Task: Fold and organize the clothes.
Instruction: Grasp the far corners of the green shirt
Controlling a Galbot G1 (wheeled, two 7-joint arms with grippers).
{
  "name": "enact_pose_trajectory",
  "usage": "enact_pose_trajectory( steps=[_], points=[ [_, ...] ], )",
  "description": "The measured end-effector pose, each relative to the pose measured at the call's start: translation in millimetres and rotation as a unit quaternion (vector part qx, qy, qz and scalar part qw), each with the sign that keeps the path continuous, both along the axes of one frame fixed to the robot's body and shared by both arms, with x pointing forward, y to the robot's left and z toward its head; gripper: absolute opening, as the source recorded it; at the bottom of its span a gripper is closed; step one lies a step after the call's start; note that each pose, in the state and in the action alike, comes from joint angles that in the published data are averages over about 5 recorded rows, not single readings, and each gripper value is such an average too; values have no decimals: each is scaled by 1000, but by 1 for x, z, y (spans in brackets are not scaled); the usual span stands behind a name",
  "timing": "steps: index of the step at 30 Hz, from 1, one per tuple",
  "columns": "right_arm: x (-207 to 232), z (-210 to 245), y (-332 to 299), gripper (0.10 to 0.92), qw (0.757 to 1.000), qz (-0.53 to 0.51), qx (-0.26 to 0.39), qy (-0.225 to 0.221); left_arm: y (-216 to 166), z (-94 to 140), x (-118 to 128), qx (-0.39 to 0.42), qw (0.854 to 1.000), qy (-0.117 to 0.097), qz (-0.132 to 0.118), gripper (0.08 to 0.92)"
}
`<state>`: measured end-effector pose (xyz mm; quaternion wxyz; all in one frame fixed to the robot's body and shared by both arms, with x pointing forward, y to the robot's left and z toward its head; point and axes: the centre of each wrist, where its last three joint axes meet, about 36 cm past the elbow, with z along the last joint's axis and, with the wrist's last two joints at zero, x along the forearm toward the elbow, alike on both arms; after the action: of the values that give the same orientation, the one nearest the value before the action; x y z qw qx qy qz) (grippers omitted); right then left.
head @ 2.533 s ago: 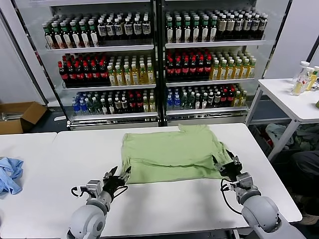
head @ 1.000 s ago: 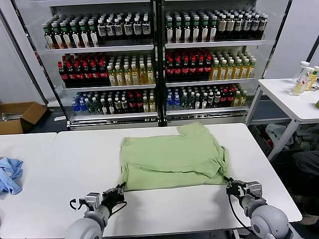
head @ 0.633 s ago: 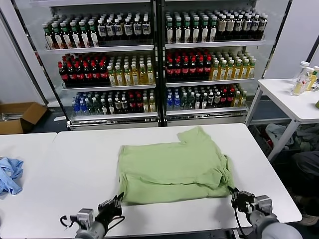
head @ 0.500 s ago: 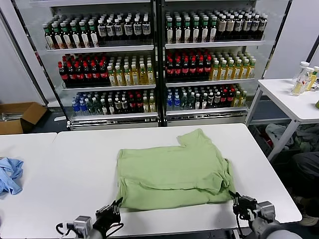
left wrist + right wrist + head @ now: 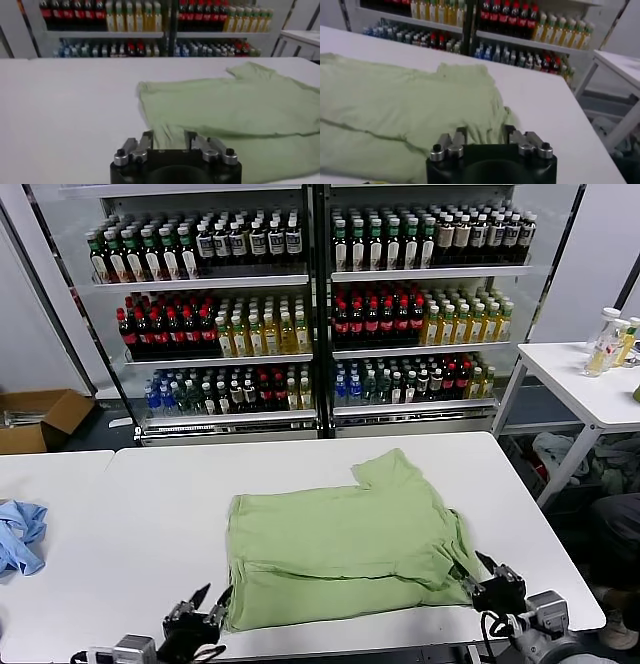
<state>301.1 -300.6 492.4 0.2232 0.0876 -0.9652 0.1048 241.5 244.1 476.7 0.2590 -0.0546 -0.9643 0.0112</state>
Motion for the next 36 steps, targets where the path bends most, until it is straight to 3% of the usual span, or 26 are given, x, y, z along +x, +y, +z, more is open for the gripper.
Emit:
enact_pose_trajectory(
  steps=[6, 12, 24, 36],
  points=[
    [39, -7, 4, 801, 1000, 0, 17, -14, 9, -3, 23, 1, 1000, -16, 5, 698],
    [94, -14, 7, 822, 999, -2, 32, -17, 18, -11, 60, 1, 1000, -25, 4, 815],
    [202, -28, 19, 823, 999, -12, 42, 10, 18, -34, 153, -2, 1000, -23, 3, 823],
    [275, -33, 37, 823, 999, -19, 34, 28, 6, -51, 231, 9, 1000, -12, 3, 823]
  ],
)
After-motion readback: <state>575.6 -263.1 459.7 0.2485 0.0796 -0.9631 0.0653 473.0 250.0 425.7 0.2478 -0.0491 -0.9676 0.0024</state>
